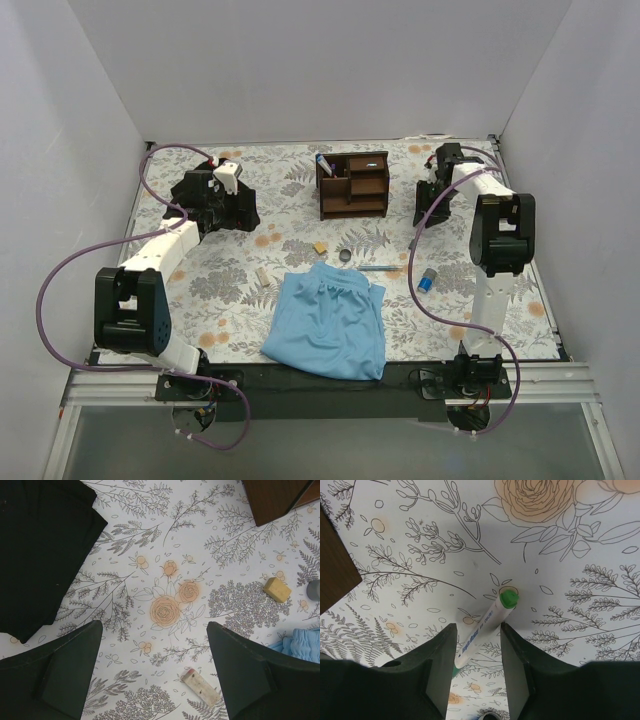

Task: Sort the stationery into containers
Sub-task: Pick up the pen from the center of the board.

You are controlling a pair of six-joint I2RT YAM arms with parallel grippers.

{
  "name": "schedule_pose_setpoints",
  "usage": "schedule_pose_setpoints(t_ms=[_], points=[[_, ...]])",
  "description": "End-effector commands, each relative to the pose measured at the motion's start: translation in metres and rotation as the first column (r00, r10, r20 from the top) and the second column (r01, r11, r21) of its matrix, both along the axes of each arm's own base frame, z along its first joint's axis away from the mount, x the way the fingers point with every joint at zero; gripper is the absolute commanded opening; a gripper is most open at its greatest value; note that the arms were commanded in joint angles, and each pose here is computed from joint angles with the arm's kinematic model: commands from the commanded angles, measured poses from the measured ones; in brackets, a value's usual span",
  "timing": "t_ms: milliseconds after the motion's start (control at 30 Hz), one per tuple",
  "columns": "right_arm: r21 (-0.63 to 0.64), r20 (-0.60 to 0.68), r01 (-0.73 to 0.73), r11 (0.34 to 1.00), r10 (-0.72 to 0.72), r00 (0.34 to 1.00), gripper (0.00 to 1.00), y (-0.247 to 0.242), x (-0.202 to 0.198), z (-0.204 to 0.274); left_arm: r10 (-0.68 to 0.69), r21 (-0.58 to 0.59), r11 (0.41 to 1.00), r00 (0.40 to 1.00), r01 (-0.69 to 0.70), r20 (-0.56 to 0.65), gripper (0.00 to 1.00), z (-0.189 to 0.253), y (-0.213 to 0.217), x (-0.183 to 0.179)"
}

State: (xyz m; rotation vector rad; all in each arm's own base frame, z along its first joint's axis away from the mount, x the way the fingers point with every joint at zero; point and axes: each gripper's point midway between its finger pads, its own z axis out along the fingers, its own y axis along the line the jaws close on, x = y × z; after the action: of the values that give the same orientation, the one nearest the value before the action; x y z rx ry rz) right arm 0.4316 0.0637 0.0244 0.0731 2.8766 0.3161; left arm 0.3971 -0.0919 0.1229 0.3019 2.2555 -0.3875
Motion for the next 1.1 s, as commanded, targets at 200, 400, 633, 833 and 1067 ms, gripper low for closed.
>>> schedule_pose_setpoints(t_ms=[200,400,633,833,1067], points=[[-0.126,-0.008,-0.014,0.992,0.013,1.000,0.39,-0.010,0.010,-0.025,0.001,0.008,1.000,1.000,-0.001,0.028,0.86,0.014,0.002,0.006],[-0.200,-0.042,-0.050,0.978,0.042,0.998,0.32,-0.011,0.003,-0.041,0.001,0.005,1.000,0.999,-0.002,0.032,0.86,0.017,0.001,0.011],[-0.250,-0.056,-0.085,0.965,0.073,0.996,0.01,-0.010,-0.007,-0.042,0.001,0.007,1.000,0.999,-0.001,0.043,0.86,0.019,0.001,0.013],[-0.194,0.080,-0.072,0.978,0.089,0.993,0.01,-0.003,0.009,0.022,-0.001,0.000,1.000,0.996,0.001,0.088,0.86,0.030,0.000,0.019],[-0.052,0.443,-0.243,0.969,0.240,0.864,0.01,0.040,0.036,0.164,-0.018,-0.006,1.000,0.994,0.018,0.104,0.86,0.032,-0.003,0.018]])
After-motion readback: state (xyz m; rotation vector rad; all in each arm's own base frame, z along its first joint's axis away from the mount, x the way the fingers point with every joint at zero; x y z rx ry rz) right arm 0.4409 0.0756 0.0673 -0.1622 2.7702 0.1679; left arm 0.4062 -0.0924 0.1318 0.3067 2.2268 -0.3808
